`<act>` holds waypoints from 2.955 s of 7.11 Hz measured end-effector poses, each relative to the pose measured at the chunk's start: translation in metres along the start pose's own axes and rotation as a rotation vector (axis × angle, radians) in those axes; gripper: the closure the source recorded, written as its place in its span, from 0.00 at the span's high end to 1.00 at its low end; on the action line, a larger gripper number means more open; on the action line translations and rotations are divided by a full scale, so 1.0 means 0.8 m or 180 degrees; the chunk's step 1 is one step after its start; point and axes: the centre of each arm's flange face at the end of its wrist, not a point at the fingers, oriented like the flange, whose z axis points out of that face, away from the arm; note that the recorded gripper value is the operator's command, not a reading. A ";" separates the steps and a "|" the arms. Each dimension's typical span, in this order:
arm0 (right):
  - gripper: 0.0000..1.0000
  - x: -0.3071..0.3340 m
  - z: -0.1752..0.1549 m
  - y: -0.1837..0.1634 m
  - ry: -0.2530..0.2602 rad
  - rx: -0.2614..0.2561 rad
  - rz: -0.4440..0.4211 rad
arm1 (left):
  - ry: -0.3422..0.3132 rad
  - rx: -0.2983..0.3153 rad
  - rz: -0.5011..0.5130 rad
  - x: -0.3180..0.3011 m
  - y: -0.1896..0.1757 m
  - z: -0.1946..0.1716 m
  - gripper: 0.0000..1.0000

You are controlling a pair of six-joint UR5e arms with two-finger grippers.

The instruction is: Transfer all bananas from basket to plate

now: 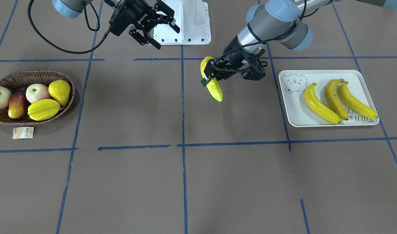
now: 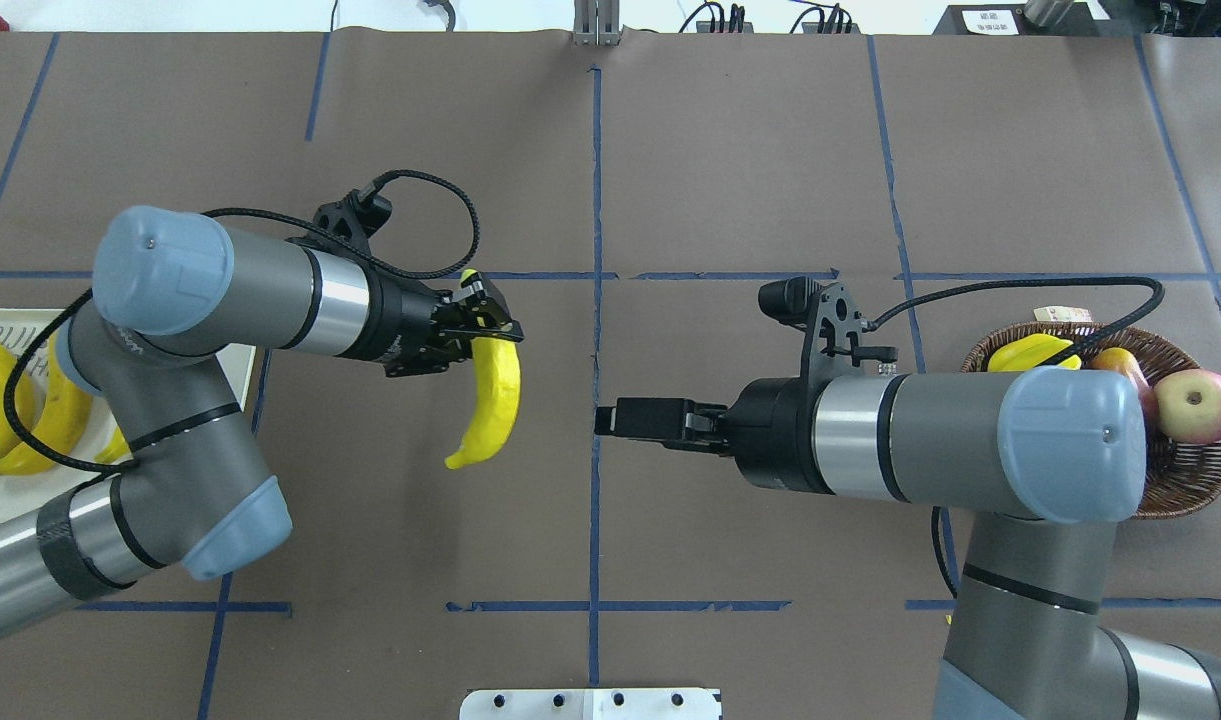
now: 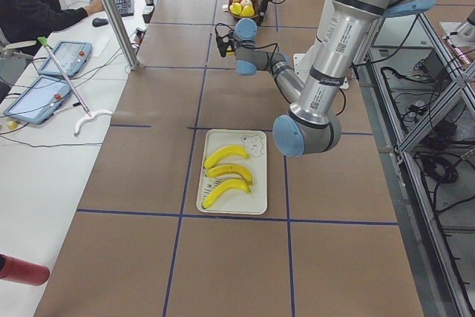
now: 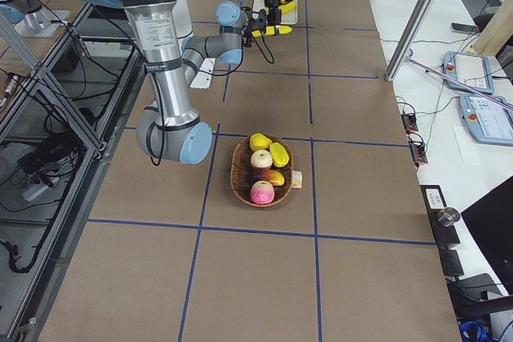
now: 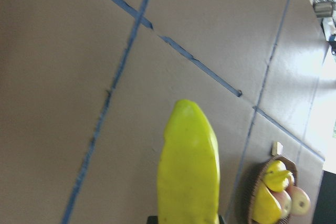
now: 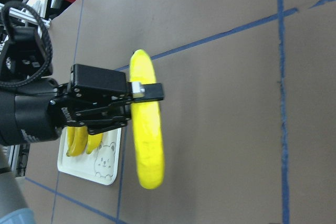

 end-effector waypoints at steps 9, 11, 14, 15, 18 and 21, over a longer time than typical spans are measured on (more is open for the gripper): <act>1.00 0.071 -0.026 -0.063 0.0487 0.0307 0.0069 | -0.1674 0.0277 0.0238 -0.282 -0.104 -0.052 0.99; 1.00 0.082 -0.045 -0.096 0.0698 0.0288 0.0029 | -0.1634 0.0276 0.0271 -0.275 -0.103 -0.057 0.99; 1.00 0.147 -0.123 -0.201 0.1557 -0.0057 -0.0488 | -0.1532 0.0186 0.0657 -0.274 -0.119 -0.117 0.99; 1.00 0.180 -0.163 -0.241 0.1877 -0.0258 -0.0748 | -0.1521 0.0140 0.0846 -0.291 -0.146 -0.159 0.99; 1.00 0.320 -0.311 -0.352 0.2036 -0.0789 -0.1052 | -0.1635 0.0001 0.1339 -0.378 -0.234 -0.319 0.99; 1.00 0.461 -0.460 -0.366 0.1829 -0.0798 -0.1028 | -0.1676 -0.0151 0.1354 -0.453 -0.268 -0.448 0.99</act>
